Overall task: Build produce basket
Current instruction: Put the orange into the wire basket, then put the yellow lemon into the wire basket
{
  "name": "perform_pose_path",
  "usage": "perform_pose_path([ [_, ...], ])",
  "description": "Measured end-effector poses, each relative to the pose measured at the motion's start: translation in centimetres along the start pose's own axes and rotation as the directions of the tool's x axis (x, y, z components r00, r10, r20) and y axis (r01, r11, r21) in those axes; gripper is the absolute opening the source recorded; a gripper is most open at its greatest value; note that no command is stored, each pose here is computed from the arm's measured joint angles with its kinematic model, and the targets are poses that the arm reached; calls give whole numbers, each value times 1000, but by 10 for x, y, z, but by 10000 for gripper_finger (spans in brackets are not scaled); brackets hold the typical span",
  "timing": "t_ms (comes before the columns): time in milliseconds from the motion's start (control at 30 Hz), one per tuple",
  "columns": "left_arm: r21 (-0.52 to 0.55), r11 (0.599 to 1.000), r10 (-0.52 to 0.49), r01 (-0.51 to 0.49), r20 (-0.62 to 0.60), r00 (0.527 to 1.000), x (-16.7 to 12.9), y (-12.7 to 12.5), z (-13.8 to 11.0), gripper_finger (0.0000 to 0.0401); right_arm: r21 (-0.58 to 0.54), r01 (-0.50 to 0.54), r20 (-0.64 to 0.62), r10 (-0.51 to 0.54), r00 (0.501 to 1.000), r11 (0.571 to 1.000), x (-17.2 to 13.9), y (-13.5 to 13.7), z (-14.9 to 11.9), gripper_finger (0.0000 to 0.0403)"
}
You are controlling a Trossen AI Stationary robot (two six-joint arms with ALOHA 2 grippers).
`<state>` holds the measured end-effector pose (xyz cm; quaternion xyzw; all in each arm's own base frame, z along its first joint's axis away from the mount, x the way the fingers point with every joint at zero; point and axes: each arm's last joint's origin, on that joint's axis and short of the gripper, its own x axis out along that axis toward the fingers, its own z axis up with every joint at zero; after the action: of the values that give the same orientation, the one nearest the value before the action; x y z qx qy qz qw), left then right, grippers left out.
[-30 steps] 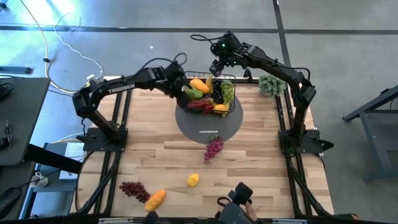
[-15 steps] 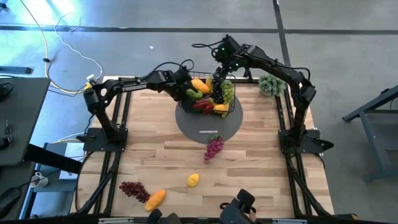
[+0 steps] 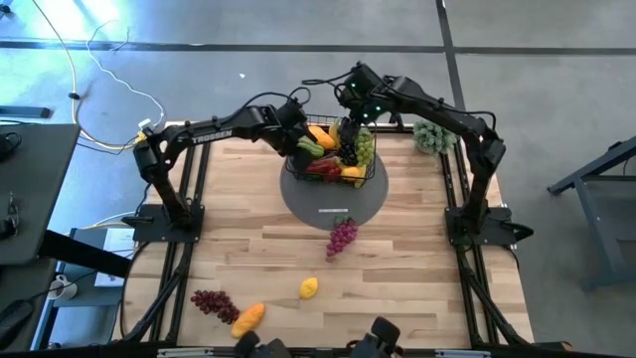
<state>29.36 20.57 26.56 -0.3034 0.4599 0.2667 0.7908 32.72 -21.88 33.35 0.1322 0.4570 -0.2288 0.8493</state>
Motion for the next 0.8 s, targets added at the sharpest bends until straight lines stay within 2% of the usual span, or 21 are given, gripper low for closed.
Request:
perform_pose_path([
  [300, 3, 991, 133, -133, 3, 991, -34, -1, 3, 214, -68, -34, -2, 34, 999, 997, -19, 27, -4, 213],
  [433, 11, 991, 129, -130, 24, 991, -52, -6, -3, 212, -107, -56, -31, 53, 998, 993, -24, 39, -8, 213],
  [533, 26, 991, 127, -128, 29, 992, -68, -11, -11, 212, -118, -96, -48, 91, 995, 988, -24, 50, -10, 213],
  [700, 48, 983, 175, -179, 72, 982, -87, -21, -29, 212, -103, -187, -67, 181, 981, 977, -26, 72, -13, 213],
  [800, 58, 984, 163, -169, 89, 983, -95, -26, -43, 212, -91, -210, -81, 203, 976, 973, -27, 87, -16, 213],
])
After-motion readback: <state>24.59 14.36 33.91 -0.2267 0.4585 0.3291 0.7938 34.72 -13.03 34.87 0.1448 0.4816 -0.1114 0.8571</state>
